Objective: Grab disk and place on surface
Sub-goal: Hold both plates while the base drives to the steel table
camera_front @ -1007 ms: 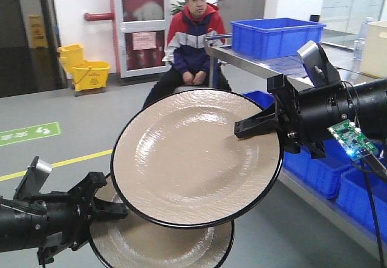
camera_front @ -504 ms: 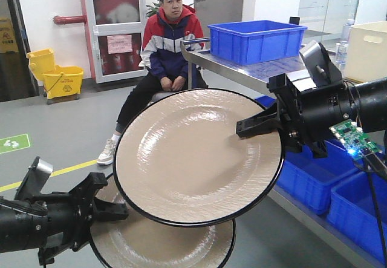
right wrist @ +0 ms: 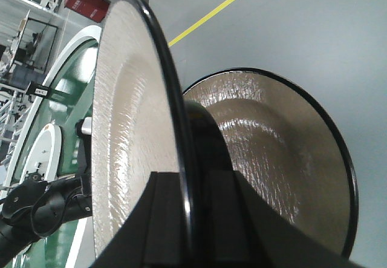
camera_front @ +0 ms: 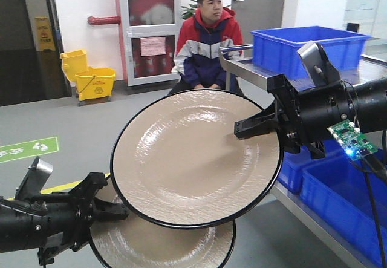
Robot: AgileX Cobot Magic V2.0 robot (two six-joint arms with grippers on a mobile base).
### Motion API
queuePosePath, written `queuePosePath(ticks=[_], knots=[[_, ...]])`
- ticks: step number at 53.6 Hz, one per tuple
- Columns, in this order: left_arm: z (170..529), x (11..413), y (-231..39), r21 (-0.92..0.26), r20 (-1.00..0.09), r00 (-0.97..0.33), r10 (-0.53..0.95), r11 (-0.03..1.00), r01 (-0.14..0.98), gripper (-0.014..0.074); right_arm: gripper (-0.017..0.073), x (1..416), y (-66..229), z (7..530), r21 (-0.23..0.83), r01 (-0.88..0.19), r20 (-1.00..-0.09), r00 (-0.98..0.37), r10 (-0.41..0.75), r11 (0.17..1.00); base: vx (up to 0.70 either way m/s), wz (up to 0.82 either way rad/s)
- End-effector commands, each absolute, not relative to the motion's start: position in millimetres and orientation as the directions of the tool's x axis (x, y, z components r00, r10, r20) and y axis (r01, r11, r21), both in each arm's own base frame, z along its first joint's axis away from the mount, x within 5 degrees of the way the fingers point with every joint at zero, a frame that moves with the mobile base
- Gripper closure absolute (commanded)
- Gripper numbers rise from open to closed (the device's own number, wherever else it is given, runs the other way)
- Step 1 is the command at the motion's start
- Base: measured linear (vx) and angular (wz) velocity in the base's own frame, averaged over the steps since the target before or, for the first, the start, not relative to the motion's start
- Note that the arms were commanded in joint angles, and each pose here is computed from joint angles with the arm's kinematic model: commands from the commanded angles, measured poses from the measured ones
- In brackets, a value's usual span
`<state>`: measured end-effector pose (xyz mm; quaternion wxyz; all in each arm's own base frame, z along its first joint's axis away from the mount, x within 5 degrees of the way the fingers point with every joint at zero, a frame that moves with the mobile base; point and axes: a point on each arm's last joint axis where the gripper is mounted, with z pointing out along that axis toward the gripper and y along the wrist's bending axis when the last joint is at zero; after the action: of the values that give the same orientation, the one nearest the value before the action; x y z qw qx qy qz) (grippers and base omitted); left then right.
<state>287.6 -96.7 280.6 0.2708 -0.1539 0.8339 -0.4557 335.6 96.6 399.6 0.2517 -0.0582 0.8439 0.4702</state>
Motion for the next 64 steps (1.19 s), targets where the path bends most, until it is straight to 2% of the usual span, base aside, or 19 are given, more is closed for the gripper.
queuePosePath(ticks=[1,17,32,64], knots=[[307.2,285.7,-99.3,-0.897,-0.290,-0.781,-0.552,0.442,0.021,0.0594,0.0567,322.2,97.7,438.6,0.798,-0.397,-0.535,-0.813,0.231,0.454,0.42,0.21],[307.2,285.7,-99.3,-0.897,-0.290,-0.781,-0.553,0.442,0.021,0.0594,0.0567,322.2,97.7,438.6,0.798,-0.397,-0.535,-0.813,0.230,0.454,0.44,0.11],[307.2,285.7,-99.3,-0.897,-0.290,-0.781,-0.552,0.442,0.021,0.0594,0.0567,322.2,97.7,438.6,0.798,-0.397,-0.535,-0.813,0.231,0.454,0.45,-0.18],[307.2,285.9,-99.1,-0.896,-0.292,-0.780,-0.554,0.444,0.020,0.0592,0.0567,322.2,97.7,438.6,0.798,-0.397,-0.535,-0.813,0.231,0.454,0.44,-0.61]])
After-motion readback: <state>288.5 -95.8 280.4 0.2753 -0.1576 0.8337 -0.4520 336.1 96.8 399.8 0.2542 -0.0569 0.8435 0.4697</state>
